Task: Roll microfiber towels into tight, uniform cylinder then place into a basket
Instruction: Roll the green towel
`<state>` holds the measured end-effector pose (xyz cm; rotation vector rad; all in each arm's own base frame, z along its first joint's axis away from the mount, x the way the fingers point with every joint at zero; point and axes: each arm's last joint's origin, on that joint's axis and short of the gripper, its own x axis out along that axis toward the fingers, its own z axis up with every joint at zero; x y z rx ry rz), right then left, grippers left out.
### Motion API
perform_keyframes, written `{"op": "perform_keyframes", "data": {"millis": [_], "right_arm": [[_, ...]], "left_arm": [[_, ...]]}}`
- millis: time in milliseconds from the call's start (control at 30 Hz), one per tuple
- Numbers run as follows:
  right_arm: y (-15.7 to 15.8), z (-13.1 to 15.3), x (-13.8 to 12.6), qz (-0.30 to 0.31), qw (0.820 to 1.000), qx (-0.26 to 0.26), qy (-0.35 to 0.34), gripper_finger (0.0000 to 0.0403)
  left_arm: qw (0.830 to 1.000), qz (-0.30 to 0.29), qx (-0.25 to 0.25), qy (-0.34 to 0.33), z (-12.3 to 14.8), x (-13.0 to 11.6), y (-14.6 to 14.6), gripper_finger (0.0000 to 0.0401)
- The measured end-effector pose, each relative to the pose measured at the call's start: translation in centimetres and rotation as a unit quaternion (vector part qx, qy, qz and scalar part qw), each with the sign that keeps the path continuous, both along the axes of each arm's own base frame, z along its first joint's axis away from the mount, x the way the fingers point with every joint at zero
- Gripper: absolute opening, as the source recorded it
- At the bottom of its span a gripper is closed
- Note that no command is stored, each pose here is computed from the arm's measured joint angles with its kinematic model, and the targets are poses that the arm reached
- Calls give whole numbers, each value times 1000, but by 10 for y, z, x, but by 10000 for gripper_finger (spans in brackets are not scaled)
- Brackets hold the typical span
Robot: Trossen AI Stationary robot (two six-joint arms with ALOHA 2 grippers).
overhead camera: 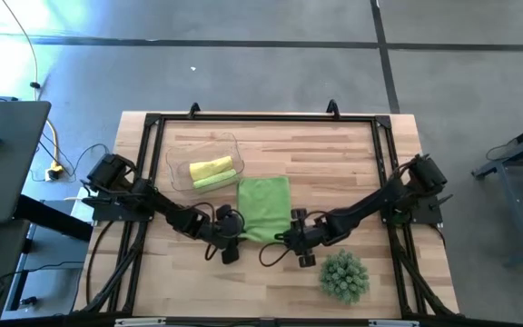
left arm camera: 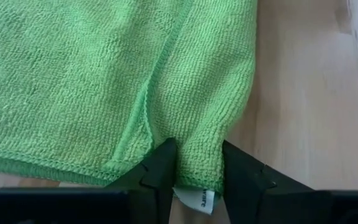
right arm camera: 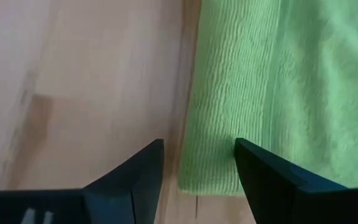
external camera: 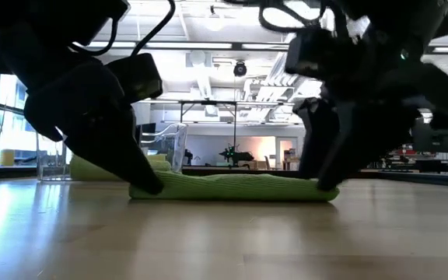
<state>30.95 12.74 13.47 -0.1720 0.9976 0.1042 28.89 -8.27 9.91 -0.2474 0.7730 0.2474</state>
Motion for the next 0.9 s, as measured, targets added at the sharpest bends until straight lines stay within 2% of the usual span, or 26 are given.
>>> {"op": "perform_keyframes", "data": {"millis": [100,267,433,633,900], "right_arm": [[0,-6,0,-9,1000,1,11,190],[-5,-8,-1,-78,996,28,30,170],[-11,-8,0,-112,991,56,43,99],[-23,-7,4,-105,986,114,67,11],[-52,-4,13,-78,962,240,103,6]], "left_arm": [[1000,2,-8,-1,0,0,0,95],[999,15,-37,-3,1,1,-2,82],[998,28,-59,-8,1,-1,-7,66],[995,51,-83,-14,2,-2,-11,47],[994,55,-96,-21,7,-3,-14,34]]}}
